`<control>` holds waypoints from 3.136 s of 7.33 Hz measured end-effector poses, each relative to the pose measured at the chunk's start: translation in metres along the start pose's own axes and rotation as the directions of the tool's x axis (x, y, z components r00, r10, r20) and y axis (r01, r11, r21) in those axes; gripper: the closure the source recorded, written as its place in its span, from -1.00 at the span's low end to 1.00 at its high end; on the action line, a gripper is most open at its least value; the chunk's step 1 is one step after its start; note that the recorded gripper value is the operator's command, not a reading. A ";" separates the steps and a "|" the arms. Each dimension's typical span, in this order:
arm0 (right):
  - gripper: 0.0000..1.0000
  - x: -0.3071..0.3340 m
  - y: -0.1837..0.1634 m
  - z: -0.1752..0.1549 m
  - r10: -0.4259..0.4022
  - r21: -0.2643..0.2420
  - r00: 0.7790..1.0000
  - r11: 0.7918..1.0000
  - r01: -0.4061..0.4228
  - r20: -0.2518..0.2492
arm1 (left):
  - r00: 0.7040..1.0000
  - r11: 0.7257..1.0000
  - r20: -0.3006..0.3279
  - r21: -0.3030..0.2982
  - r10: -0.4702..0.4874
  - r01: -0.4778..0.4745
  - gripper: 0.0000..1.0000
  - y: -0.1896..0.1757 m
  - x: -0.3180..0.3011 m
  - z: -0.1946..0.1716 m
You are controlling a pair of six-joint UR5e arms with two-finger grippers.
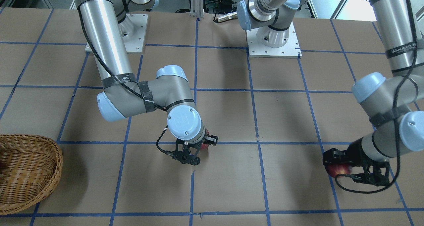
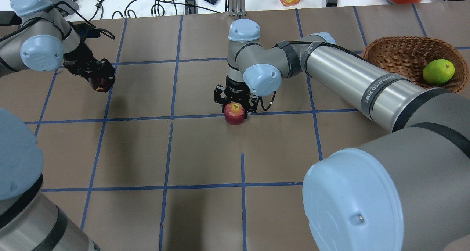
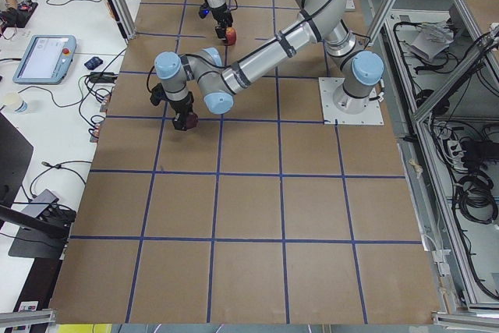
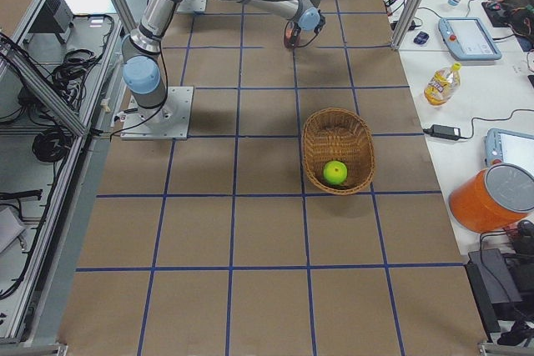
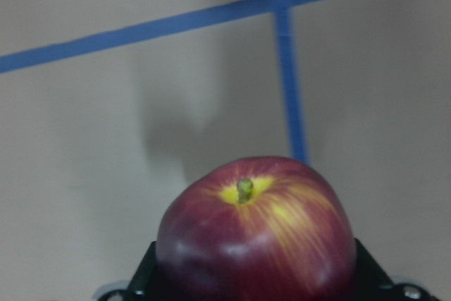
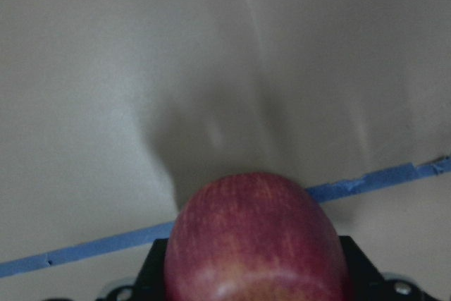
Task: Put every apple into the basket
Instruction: 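Carry red apple to basket with right gripper while left brings other to center, then release red apple into basket while left gripper releases its apple at center, then raise left gripper away while right gripper moves toward center red apple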
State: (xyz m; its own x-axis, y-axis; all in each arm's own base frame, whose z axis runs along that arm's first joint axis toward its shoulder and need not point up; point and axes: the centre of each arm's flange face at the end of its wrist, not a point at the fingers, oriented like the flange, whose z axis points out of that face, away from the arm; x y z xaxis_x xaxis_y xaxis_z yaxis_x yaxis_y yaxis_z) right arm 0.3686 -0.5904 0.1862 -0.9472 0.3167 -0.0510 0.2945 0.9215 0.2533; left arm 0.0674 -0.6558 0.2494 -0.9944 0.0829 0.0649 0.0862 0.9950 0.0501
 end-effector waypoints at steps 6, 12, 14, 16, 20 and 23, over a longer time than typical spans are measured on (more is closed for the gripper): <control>1.00 0.206 -0.118 -0.168 0.163 0.215 0.986 0.962 -0.165 0.025 | 0.908 0.911 -0.109 0.041 -0.403 0.410 -0.10 0.063 0.339 0.051; 1.00 0.470 -0.211 -0.187 -0.115 0.262 0.984 0.953 0.148 -0.138 | 0.931 0.934 -0.125 0.065 -0.342 0.352 -1.00 0.089 0.424 0.072; 1.00 0.485 -0.221 -0.166 -0.133 0.234 0.980 0.958 0.166 -0.151 | 0.928 0.931 -0.098 0.029 -0.359 0.363 -1.00 0.088 0.413 0.042; -0.20 0.493 -0.228 -0.144 -0.132 0.192 0.976 0.967 0.165 -0.170 | 0.960 0.960 -0.047 0.017 -0.277 0.278 -1.00 0.096 0.395 -0.034; -1.00 0.510 -0.230 -0.135 -0.112 0.162 0.978 0.977 0.140 -0.173 | 0.999 0.998 0.024 0.053 -0.025 0.024 -1.00 0.143 0.324 -0.175; -1.00 0.468 -0.200 -0.177 -0.144 0.162 0.980 0.973 0.166 -0.137 | 0.997 0.998 0.034 0.026 0.063 -0.064 -1.00 0.171 0.265 -0.207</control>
State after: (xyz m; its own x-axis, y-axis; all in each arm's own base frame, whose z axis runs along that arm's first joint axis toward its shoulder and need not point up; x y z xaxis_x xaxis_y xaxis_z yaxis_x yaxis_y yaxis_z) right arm -0.1562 -0.6661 0.2832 -0.9881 0.1465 0.0463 0.1499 0.9854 0.0811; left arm -0.1688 -0.4756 0.4811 -0.9885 0.1474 0.0335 0.1482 0.9888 0.0203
